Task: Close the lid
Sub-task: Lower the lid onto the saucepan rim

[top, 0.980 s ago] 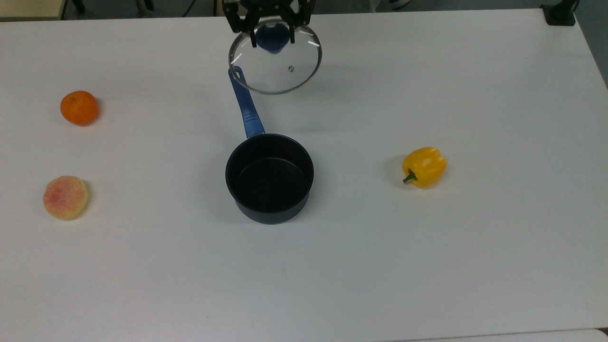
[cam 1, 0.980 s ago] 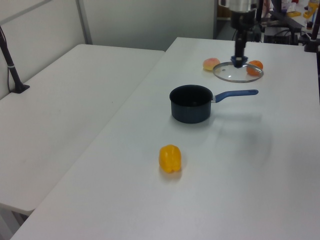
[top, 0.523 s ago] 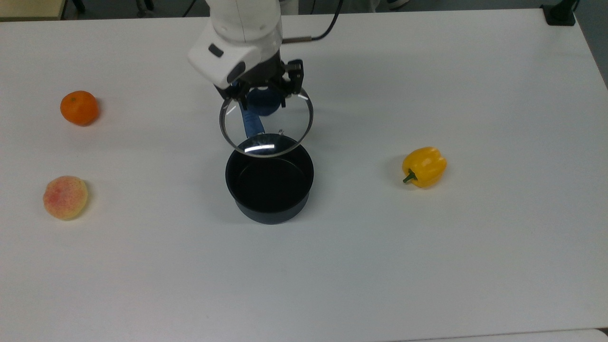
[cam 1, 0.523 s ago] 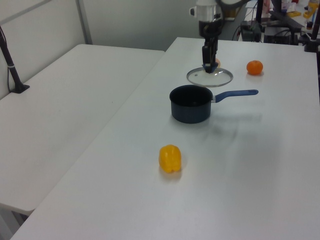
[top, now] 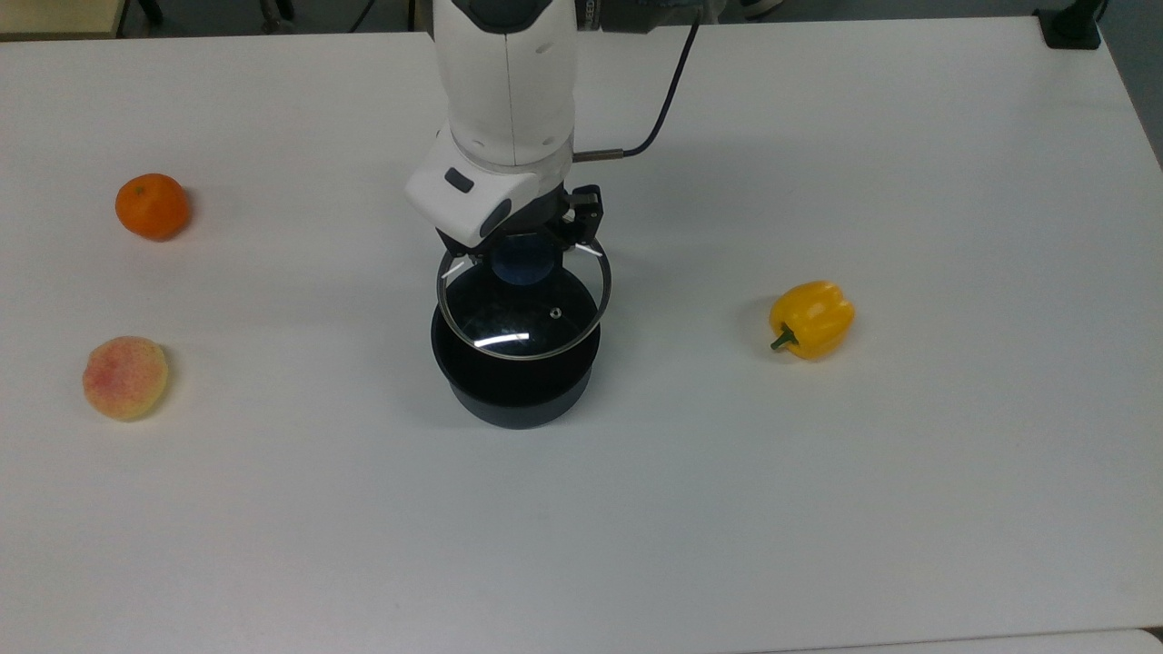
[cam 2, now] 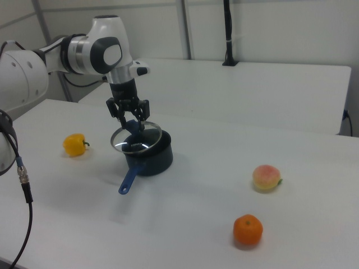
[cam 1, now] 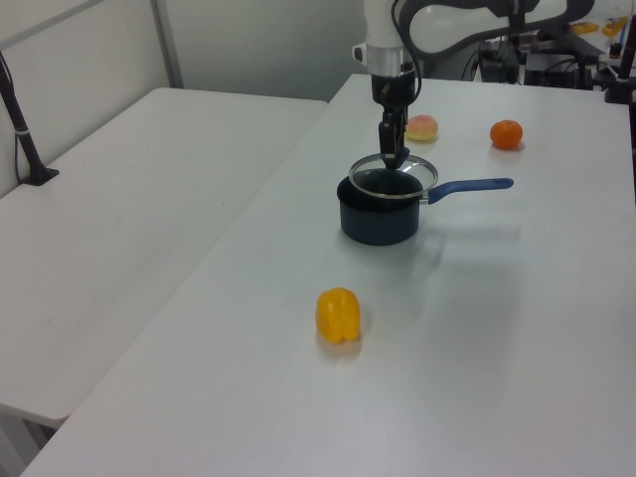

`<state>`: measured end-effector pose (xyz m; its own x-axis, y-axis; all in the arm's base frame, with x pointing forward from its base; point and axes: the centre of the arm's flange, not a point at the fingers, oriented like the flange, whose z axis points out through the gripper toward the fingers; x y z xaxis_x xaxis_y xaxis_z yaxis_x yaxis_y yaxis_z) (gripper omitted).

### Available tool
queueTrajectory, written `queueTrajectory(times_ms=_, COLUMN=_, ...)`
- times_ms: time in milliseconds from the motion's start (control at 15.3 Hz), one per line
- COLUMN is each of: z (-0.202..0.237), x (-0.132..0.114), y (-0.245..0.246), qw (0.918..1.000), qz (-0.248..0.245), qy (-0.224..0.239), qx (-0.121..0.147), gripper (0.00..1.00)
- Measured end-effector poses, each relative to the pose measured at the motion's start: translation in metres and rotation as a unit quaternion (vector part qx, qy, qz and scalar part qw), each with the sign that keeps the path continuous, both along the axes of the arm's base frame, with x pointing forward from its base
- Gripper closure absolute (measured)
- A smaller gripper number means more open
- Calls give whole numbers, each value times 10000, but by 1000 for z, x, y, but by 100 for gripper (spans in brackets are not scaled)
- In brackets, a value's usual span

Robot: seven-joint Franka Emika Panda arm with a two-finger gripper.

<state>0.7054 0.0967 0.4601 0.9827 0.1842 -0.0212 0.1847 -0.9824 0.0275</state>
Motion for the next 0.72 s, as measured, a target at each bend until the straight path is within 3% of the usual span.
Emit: queueTrajectory(times_ms=719, z=-30, x=16, y=1, qw=9997, qz=73, qy=-191, qx=-157, gripper=34)
